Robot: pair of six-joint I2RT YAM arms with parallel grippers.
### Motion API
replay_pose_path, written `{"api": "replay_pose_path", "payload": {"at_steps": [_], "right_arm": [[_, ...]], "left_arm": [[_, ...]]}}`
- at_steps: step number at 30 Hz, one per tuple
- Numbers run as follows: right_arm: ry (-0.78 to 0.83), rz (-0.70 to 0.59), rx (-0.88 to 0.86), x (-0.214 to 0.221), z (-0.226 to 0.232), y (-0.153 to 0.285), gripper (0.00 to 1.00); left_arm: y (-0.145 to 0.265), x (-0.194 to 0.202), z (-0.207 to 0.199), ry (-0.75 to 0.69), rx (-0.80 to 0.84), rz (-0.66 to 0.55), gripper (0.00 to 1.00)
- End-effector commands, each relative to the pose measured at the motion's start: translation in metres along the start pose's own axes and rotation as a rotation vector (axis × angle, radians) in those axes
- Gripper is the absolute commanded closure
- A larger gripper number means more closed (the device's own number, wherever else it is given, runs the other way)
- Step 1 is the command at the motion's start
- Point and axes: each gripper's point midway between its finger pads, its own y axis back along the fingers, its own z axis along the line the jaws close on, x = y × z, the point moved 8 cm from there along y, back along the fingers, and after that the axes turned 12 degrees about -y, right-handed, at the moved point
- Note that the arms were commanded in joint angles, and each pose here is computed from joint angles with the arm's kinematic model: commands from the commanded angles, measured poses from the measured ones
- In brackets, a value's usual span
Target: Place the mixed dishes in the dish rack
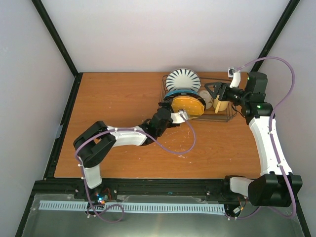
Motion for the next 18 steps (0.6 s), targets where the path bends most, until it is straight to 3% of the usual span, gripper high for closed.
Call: {"api": "replay_pose_path", "payload": {"at_steps": [1,18], "right_arm": [[0.023,-0.023,-0.010,-0.001,0.003,0.005,0.32],[0.026,-0.028,-0.015,-0.003,0.004,0.004,0.31]], "left_arm": [[0.008,-0.004,0.008,0.052,0.040,0.043,0.00],[0.052,-0.015,0.102,0.199,-0.191,0.089,0.00]]}}
